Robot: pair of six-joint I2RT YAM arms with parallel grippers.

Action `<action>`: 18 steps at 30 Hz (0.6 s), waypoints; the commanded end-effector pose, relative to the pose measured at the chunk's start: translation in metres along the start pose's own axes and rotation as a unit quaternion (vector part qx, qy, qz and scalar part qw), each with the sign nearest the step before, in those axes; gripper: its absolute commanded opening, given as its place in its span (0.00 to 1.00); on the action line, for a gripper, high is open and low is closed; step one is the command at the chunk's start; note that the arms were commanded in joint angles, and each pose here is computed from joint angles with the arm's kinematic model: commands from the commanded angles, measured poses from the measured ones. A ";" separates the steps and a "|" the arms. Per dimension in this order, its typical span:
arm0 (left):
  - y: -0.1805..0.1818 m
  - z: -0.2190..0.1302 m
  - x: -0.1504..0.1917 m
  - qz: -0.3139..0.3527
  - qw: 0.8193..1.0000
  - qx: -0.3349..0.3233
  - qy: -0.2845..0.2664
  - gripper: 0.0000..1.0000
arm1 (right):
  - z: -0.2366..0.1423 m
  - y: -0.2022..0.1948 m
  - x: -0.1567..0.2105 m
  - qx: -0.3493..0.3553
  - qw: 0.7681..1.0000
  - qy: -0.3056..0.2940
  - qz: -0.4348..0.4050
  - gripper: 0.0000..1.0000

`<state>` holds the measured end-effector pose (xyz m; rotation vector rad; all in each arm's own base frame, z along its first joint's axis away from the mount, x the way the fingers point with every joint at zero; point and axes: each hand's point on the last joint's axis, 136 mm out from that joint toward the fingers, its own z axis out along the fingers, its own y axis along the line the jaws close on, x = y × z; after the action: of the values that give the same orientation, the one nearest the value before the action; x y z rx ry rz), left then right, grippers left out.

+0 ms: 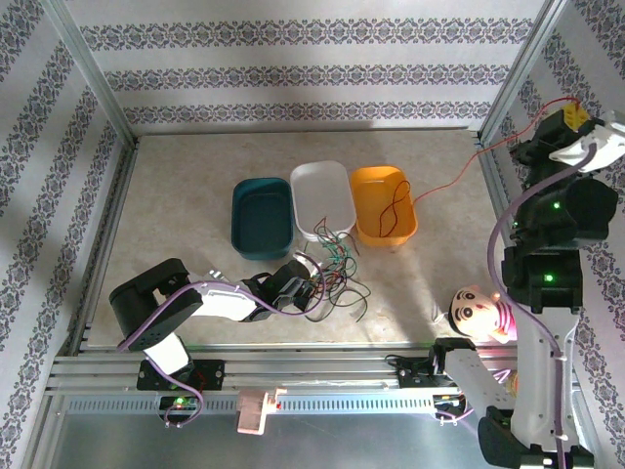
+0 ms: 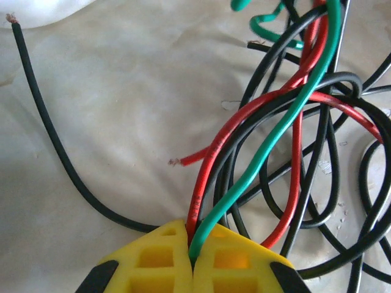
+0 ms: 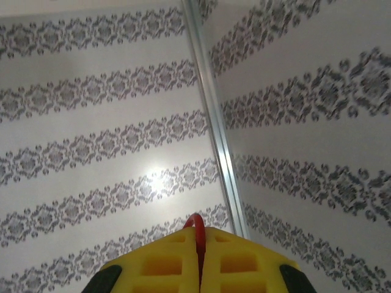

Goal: Untangle the cables

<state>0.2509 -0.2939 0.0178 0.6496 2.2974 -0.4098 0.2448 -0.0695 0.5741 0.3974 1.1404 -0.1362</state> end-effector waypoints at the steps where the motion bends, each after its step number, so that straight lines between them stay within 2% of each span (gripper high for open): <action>1: 0.027 0.001 0.075 0.020 0.991 -0.038 0.124 0.00 | -0.014 -0.014 -0.040 0.030 0.998 -0.063 0.005 0.00; 4: 0.025 0.001 0.075 0.024 0.991 -0.034 0.124 0.00 | -0.015 -0.003 -0.039 -0.002 0.998 -0.056 0.004 0.00; 8: 0.022 0.001 0.070 0.027 0.992 -0.028 0.118 0.00 | -0.007 0.028 -0.021 -0.086 0.996 -0.014 0.014 0.00; 18: 0.018 -0.005 0.046 0.023 0.996 -0.024 0.083 0.00 | 0.035 0.082 0.055 -0.196 0.970 0.132 0.053 0.00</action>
<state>0.2510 -0.2934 0.0196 0.6521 2.2949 -0.4076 0.3136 -0.0193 0.5620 0.1767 1.3156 0.1251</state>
